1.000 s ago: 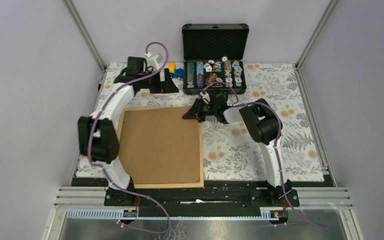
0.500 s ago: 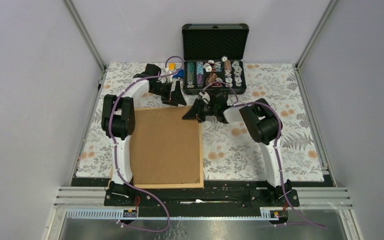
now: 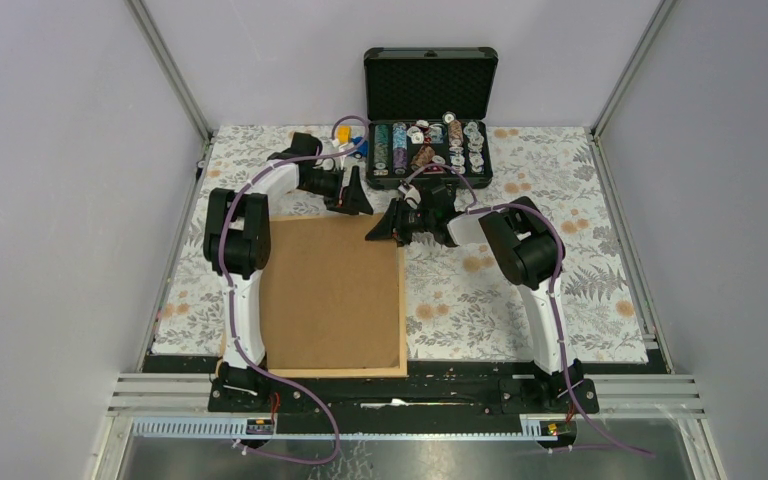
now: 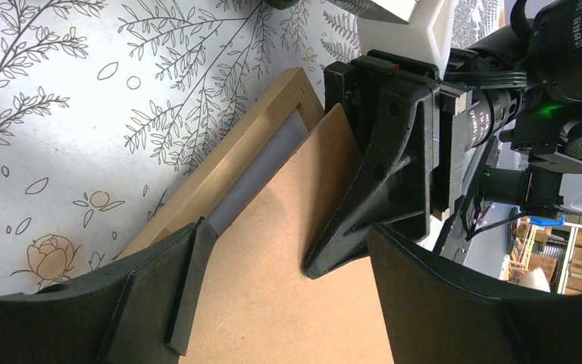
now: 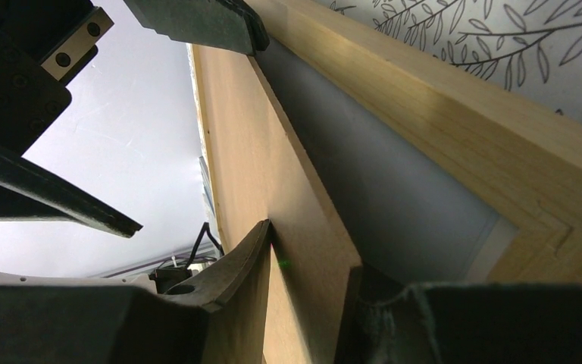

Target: Put the photo into the frame

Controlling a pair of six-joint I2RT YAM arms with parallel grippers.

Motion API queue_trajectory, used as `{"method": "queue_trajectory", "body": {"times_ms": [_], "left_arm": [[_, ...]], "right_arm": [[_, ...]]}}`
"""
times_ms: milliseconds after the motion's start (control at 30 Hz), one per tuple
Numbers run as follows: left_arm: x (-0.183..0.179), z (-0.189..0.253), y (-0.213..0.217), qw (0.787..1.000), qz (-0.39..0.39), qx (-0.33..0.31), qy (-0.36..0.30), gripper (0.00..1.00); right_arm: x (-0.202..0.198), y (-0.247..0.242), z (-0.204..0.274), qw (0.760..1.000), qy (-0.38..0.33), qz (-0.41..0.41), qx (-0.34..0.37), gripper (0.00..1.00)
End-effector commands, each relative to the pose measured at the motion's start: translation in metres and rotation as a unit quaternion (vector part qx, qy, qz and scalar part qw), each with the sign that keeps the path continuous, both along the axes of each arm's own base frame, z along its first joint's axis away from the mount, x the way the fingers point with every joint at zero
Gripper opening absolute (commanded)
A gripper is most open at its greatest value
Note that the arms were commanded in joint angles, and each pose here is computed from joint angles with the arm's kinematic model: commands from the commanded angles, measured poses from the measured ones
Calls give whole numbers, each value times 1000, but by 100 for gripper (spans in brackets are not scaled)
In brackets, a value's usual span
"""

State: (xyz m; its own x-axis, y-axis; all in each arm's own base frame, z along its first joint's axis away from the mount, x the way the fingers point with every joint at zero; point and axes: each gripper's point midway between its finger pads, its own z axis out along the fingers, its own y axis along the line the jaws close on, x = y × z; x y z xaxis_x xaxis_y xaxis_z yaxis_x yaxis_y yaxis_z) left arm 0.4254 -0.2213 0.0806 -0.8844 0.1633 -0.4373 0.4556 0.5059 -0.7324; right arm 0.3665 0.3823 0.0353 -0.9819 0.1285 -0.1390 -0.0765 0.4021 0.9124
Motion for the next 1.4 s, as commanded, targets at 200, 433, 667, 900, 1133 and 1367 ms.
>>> {"method": "queue_trajectory", "body": {"times_ms": [200,433,667,900,1133,1367], "left_arm": [[21,3,-4,1000,29,1,6,96],[7,-5,-20,999,-8,-23,42,93],[-18,-13,-14,997,-28,-29,67,82],[-27,-10,-8,997,-23,-28,68,66],[-30,-18,-2,996,-15,-30,79,54],[-35,-16,-6,995,-21,-47,89,47]], "right_arm": [[0,12,59,995,-76,43,48,31],[1,12,62,995,-82,42,47,30],[3,12,61,995,-80,38,45,30],[8,4,57,998,-55,24,17,37],[15,-33,65,999,-24,-9,-37,56],[9,-47,80,998,-43,16,-52,67]]}}
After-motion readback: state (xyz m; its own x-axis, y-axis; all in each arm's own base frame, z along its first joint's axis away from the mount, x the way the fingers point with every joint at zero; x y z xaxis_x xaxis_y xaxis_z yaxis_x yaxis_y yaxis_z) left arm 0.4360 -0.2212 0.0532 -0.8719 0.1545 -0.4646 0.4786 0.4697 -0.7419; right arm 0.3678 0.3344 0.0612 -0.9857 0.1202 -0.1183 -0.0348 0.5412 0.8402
